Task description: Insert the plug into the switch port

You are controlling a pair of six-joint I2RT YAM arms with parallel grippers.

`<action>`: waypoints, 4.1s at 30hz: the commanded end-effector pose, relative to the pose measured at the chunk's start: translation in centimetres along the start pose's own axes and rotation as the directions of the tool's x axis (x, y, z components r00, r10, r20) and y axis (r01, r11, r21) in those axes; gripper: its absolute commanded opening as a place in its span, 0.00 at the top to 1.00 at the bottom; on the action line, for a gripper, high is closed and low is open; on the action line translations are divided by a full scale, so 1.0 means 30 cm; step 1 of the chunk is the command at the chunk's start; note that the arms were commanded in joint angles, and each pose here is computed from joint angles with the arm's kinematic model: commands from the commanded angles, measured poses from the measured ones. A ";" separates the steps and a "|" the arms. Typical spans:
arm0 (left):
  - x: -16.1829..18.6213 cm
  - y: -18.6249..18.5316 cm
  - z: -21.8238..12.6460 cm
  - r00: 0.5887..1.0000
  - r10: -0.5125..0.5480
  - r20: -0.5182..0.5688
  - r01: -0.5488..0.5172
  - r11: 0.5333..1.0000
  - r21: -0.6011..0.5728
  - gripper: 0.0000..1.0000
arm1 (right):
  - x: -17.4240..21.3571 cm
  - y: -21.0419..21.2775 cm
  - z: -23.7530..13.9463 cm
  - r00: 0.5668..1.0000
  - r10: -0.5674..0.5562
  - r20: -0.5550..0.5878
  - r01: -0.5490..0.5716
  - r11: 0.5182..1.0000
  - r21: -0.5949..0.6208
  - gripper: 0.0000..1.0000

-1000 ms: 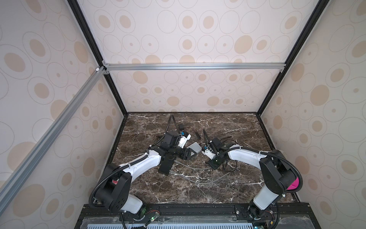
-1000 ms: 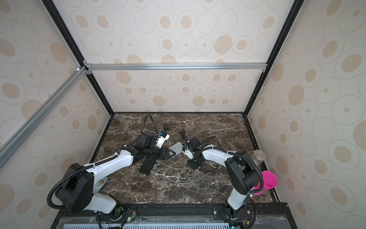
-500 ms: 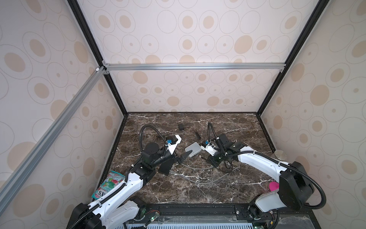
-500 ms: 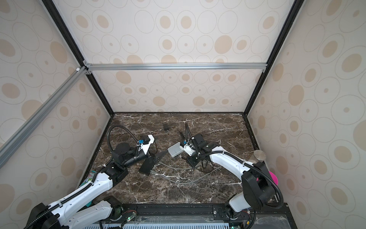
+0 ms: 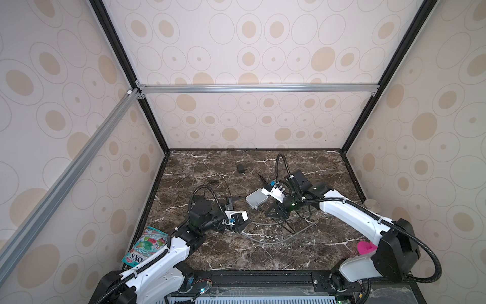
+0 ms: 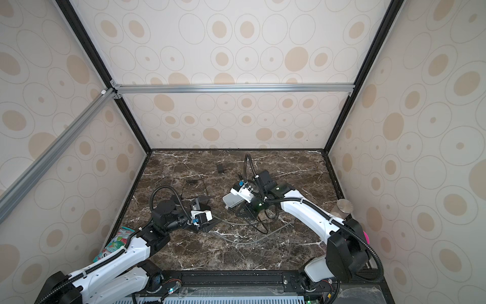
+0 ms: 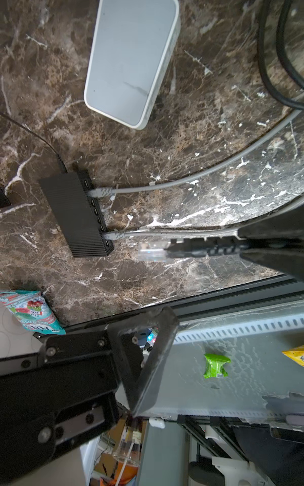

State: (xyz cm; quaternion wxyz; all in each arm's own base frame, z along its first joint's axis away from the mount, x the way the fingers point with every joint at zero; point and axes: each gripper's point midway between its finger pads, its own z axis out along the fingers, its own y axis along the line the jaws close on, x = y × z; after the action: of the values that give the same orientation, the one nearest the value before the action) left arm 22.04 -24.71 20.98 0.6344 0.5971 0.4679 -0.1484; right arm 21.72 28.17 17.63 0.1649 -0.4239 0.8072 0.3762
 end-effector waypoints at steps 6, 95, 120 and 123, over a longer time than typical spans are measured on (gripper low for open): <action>-0.033 -0.022 0.028 0.995 0.090 0.039 -0.093 0.992 0.084 0.23 | 0.022 0.038 0.000 0.998 -0.008 -0.058 0.006 0.999 -0.039 0.91; -0.049 -0.121 0.085 0.996 -0.092 -0.013 0.090 0.934 0.346 0.87 | -0.013 0.113 -0.037 0.785 -0.602 0.147 0.535 0.778 0.328 0.64; -0.046 -0.113 0.097 0.990 -0.131 -0.044 0.138 0.924 0.358 0.87 | -0.006 0.111 -0.012 0.788 -0.607 0.103 0.548 0.768 0.330 0.82; -0.042 -0.115 0.098 0.990 -0.131 -0.048 0.139 0.923 0.359 0.87 | -0.007 0.111 -0.012 0.787 -0.608 0.104 0.549 0.767 0.331 0.83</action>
State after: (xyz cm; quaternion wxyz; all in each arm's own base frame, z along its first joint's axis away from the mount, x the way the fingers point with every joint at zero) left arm 19.90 -28.03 17.67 0.4867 0.6691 0.4956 -0.2643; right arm 19.28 28.68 18.46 0.4057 -0.5758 0.6720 0.2287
